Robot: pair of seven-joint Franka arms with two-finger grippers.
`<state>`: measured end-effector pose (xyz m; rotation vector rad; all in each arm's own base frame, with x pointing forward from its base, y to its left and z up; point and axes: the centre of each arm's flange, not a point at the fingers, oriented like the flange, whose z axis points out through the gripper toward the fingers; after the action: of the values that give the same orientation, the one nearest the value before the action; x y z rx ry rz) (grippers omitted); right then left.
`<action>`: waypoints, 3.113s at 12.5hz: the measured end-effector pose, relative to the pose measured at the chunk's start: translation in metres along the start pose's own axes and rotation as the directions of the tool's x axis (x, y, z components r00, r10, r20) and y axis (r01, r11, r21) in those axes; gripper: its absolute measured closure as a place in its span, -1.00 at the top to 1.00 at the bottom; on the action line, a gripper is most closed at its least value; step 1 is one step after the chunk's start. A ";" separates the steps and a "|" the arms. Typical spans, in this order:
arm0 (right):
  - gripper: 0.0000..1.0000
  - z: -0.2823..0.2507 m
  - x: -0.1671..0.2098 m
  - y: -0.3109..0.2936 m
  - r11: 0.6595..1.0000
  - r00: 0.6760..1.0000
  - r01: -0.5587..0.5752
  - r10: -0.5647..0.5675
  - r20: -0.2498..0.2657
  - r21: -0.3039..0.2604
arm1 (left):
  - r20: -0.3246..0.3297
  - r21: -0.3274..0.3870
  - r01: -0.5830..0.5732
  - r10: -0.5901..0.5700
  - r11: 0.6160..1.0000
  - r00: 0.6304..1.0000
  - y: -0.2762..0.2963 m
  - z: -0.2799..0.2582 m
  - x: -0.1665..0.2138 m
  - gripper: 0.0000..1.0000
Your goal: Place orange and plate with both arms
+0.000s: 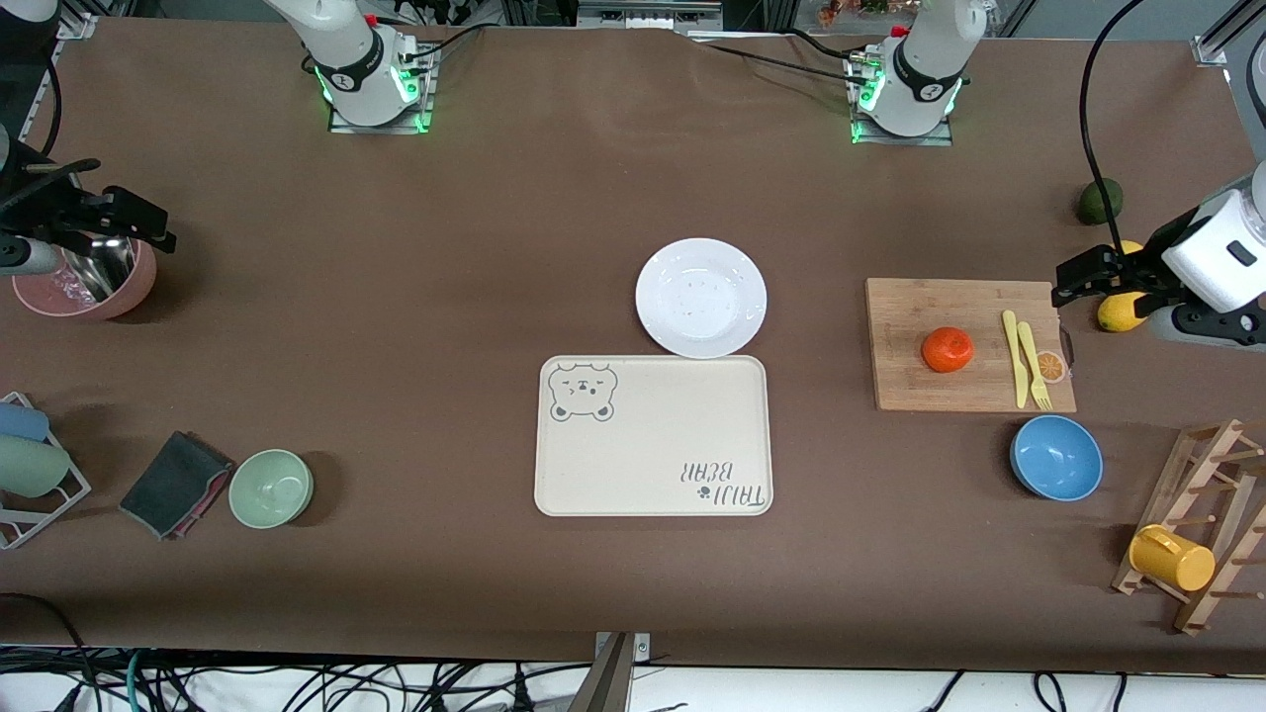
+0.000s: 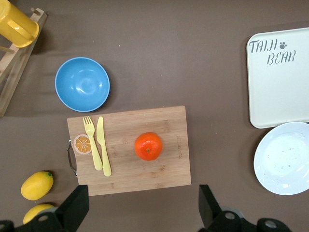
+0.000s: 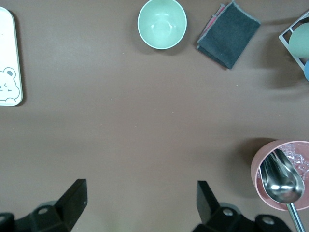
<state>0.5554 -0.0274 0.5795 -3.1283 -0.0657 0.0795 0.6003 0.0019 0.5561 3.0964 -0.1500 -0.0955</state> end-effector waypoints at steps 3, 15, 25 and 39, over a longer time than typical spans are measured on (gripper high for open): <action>1.00 0.000 0.000 0.002 1.000 1.000 -0.003 0.003 0.000 0.000 | 0.050 -0.009 0.011 -0.011 1.000 0.999 -0.007 0.029 0.010 1.00; 1.00 0.002 -0.003 0.000 1.000 1.000 0.000 0.000 0.025 0.002 | 0.065 -0.028 0.080 -0.078 0.996 0.995 -0.022 0.252 0.021 1.00; 1.00 0.002 -0.003 0.000 1.000 1.000 0.000 0.000 0.025 0.002 | 0.054 -0.003 0.101 -0.101 0.995 0.993 -0.011 0.323 -0.035 1.00; 1.00 0.002 -0.003 0.000 1.000 1.000 0.000 0.000 0.025 0.002 | 0.080 0.006 0.093 -0.094 0.996 0.992 -0.016 0.357 -0.038 0.91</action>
<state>0.5525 -0.0271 0.5778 -3.1252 -0.0664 0.1184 0.5413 0.0087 0.2012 3.1022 -0.0072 -0.2234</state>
